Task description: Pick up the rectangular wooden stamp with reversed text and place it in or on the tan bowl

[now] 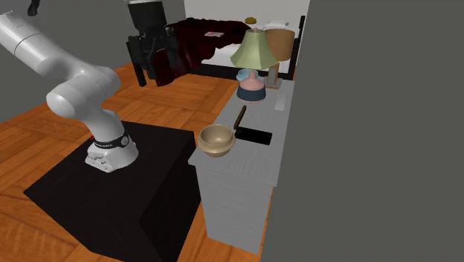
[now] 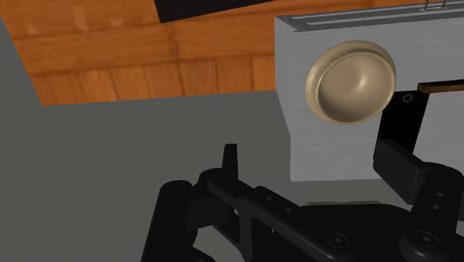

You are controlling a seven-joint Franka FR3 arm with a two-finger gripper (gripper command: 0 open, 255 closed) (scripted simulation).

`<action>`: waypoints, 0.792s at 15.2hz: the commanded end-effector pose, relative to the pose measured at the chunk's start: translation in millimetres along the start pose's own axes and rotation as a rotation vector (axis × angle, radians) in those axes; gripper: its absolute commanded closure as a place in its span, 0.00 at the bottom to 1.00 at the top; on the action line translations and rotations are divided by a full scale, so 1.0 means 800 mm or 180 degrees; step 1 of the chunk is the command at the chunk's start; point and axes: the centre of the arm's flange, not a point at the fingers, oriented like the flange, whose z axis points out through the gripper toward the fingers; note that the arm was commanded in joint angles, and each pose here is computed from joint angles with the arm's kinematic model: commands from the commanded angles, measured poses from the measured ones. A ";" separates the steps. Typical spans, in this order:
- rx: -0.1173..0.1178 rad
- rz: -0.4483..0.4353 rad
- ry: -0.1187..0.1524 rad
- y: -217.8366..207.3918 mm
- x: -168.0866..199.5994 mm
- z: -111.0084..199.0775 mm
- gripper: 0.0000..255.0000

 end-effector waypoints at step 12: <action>0.0114 -0.1215 -0.0012 -0.095 0.100 0.113 0.00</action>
